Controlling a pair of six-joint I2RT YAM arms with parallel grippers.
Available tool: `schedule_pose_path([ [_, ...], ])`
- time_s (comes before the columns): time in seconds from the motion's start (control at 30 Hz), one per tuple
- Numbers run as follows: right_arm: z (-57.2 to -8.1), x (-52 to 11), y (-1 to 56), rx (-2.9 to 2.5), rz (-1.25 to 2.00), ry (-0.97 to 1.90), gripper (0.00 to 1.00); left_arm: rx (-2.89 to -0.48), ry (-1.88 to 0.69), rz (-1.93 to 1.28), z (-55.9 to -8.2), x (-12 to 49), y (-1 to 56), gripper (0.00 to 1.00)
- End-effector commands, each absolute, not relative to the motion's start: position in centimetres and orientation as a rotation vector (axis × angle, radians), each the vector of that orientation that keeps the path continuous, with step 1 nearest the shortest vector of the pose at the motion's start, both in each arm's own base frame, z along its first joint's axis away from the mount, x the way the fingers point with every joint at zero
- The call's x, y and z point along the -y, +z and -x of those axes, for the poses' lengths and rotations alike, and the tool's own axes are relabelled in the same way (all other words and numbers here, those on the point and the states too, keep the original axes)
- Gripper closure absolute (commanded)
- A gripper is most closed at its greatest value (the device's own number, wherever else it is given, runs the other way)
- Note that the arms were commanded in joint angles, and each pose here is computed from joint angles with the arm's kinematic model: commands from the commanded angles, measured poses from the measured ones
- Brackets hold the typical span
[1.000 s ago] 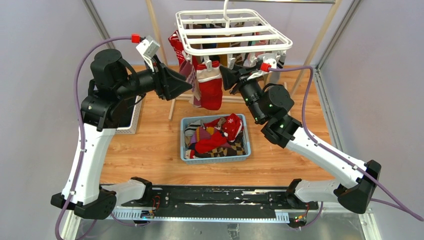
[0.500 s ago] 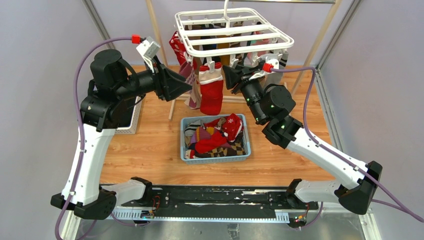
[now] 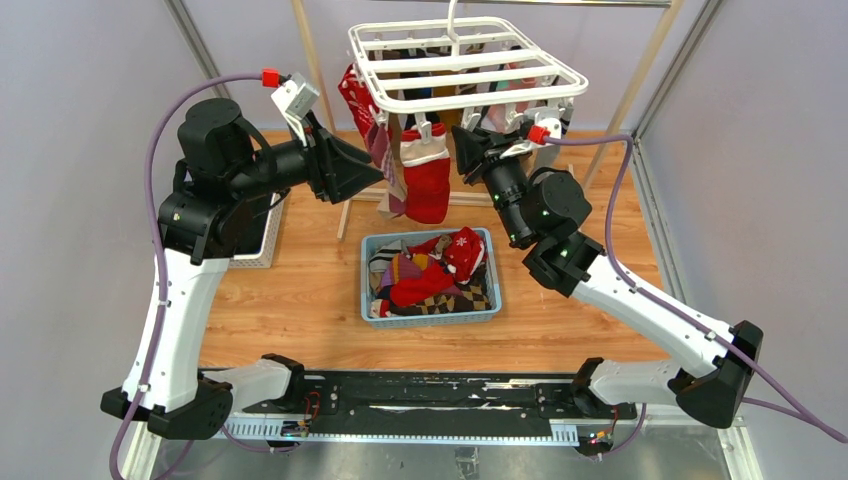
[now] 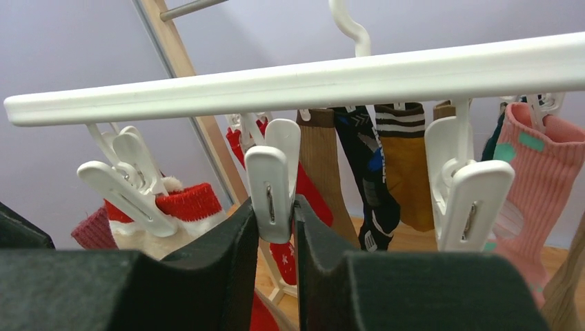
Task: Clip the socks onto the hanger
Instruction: Open the clamp at the hanger.
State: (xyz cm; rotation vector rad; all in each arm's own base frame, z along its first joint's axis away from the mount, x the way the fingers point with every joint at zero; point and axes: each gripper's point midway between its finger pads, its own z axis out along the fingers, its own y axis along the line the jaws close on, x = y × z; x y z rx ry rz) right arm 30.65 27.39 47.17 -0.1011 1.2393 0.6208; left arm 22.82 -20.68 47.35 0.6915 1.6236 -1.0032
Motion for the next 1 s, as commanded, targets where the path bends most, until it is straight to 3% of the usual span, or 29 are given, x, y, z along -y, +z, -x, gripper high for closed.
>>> schedule_pose_path([
  [0.0, -30.3, -27.0, 47.6, -1.209, 0.072, 0.619, 0.81, -1.580, -1.001, -0.726, -21.5, 20.5, 48.5, 0.47],
  [0.5, -28.0, -28.8, 47.6, -1.199, 0.143, 0.684, 0.99, -1.569, -1.007, -0.728, -20.6, 20.3, 49.0, 0.47],
  [0.97, -26.0, -33.1, 48.2, -1.206, 0.221, 0.739, 1.00, -1.563, -1.152, -0.619, -20.0, 21.0, 51.4, 0.39],
])
